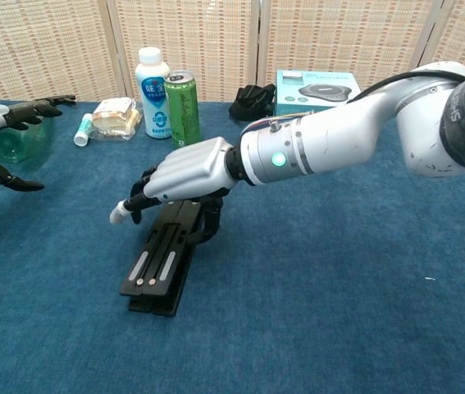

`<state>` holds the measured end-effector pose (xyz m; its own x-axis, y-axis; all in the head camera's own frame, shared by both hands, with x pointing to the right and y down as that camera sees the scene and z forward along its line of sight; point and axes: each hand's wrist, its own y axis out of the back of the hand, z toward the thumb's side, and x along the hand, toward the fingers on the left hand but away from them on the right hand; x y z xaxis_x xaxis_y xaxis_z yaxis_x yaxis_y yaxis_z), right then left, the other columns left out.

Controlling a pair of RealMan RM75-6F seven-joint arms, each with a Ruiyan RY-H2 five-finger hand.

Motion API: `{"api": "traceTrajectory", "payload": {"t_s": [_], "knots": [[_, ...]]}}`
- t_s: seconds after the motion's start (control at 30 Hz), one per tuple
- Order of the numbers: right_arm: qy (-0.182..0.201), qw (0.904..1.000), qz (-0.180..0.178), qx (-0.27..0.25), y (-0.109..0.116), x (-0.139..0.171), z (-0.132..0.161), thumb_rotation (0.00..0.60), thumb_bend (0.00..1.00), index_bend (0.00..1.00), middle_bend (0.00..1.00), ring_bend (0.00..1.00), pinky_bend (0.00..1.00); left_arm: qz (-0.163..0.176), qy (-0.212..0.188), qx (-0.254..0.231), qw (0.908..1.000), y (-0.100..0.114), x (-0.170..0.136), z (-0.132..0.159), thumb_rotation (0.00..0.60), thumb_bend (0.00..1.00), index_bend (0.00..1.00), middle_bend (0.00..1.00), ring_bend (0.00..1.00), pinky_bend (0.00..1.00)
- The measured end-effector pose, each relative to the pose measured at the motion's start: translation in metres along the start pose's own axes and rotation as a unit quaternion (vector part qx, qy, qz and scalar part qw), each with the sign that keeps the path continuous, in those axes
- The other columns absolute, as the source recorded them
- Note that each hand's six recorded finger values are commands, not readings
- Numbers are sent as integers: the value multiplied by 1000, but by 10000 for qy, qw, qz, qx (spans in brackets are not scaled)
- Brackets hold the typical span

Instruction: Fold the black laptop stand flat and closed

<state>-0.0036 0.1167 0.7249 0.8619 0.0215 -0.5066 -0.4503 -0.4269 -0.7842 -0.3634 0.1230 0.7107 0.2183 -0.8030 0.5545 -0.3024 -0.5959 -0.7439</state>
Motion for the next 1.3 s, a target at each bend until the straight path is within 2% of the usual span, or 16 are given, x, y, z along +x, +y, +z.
{"api": "traceTrajectory", "payload": {"t_s": [0.17, 0.3, 0.47, 0.6, 0.7, 0.8, 0.9, 1.03, 1.3], "knots": [[-129, 9995, -225, -197, 6, 17, -5, 600, 274, 0, 0, 0, 0, -9, -52, 120, 9999, 4, 0, 3, 600, 137, 0, 0, 0, 32], [-390, 9982, -385, -250, 8, 41, -15, 600, 273, 0, 0, 0, 0, 70, -76, 210, 9997, 11, -2, 4, 600, 137, 0, 0, 0, 33], [-963, 9927, -650, -316, 2, 84, -28, 600, 200, 0, 0, 0, 0, 164, 8, 332, 9993, 18, -8, 1, 600, 138, 0, 0, 0, 32], [-1627, 9815, -924, -410, -4, 128, -39, 600, 130, 0, 0, 0, 0, 279, 95, 643, 9975, 25, -13, -5, 600, 138, 0, 0, 0, 32], [-2224, 9673, -1141, -432, -8, 162, -46, 600, 105, 0, 0, 0, 0, 459, 190, 1010, 9936, 32, -20, -9, 600, 138, 0, 0, 0, 33], [-2907, 9465, -1302, -512, -17, 202, -49, 600, 101, 0, 0, 0, 0, 643, 333, 1146, 9908, 39, -31, -13, 600, 138, 0, 0, 0, 32], [-3671, 9172, -1386, -691, -30, 249, -50, 600, 99, 0, 0, 0, 0, 699, 479, 1134, 9899, 44, -43, -19, 600, 138, 0, 0, 0, 32], [-4399, 8828, -1374, -914, -44, 300, -44, 600, 100, 0, 0, 0, 0, 811, 688, 1154, 9876, 51, -65, -29, 600, 138, 0, 0, 0, 32], [-5383, 8268, -1166, -1145, -75, 377, -18, 600, 100, 0, 0, 0, 0, 982, 1039, 1199, 9824, 61, -115, -43, 600, 138, 0, 0, 0, 32]]}}
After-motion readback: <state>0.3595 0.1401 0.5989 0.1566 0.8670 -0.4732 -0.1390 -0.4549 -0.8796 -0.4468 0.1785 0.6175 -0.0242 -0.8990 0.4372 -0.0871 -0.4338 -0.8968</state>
